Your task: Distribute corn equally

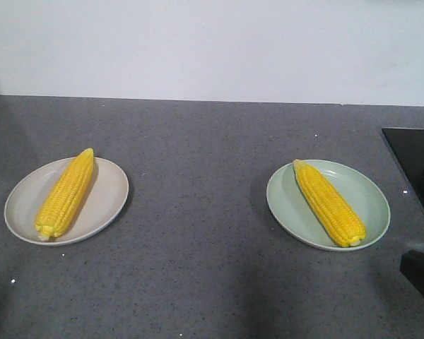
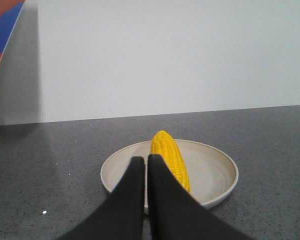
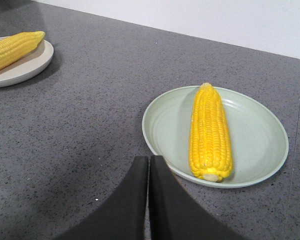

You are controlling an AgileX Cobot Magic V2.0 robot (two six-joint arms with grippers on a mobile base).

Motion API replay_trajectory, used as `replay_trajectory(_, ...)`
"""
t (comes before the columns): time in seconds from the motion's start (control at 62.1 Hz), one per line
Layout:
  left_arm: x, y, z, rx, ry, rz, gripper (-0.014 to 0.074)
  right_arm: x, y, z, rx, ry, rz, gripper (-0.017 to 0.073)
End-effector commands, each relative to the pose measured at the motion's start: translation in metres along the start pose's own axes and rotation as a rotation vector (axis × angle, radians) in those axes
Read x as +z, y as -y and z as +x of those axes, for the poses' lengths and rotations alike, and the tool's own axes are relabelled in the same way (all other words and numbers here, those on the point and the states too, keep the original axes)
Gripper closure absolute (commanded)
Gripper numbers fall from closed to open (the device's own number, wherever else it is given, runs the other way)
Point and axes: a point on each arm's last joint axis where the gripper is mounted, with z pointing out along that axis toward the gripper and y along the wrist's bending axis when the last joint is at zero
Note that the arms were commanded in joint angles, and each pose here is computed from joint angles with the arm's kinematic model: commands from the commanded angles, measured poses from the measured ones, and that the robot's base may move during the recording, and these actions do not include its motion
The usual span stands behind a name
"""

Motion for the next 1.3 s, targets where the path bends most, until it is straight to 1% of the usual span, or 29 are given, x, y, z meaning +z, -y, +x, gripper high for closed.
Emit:
replay_trajectory(0.0, -0.0029, -0.0006, -0.0186, -0.001, 0.128, -0.008, 0.06, -0.003, 0.0028, -0.0128, 0.001, 0.081, 0.028, 0.0564)
replay_trajectory(0.032, -0.0029, -0.0004, -0.0185, -0.008, 0.127, -0.005, 0.06, -0.003, 0.0028, -0.0128, 0.001, 0.081, 0.028, 0.0564)
replay_trajectory(0.048, -0.0028, -0.0004, -0.0184, -0.022, 0.126, -0.003, 0.06, -0.003, 0.0028, -0.0128, 0.001, 0.081, 0.028, 0.0564)
replay_trajectory(0.113, -0.0028, -0.0002, -0.0179, -0.036, 0.12, 0.0, 0.06, -0.003, 0.0028, -0.0128, 0.001, 0.081, 0.028, 0.0564)
replay_trajectory(0.242, -0.0028, -0.0001, -0.0179, -0.094, 0.12, 0.003, 0.06, -0.003, 0.0028, -0.0128, 0.001, 0.081, 0.028, 0.0564)
replay_trajectory(1.063, -0.0028, -0.0001, -0.0179, -0.093, 0.12, 0.003, 0.06, -0.003, 0.0029, -0.0129, 0.0, 0.081, 0.029, 0.0564)
replay_trajectory(1.128, -0.0028, -0.0001, -0.0179, -0.093, 0.12, 0.003, 0.06, -0.0037, 0.0037, -0.0129, -0.02, 0.083, 0.04, 0.0564)
replay_trajectory(1.208, -0.0028, -0.0001, -0.0179, -0.093, 0.12, 0.003, 0.06, -0.0085, 0.0041, -0.0111, -0.063, 0.095, 0.06, 0.0564)
replay_trajectory(1.289, -0.0028, -0.0001, -0.0179, -0.093, 0.12, 0.003, 0.06, -0.0102, 0.0052, -0.004, -0.073, 0.152, 0.096, 0.0564)
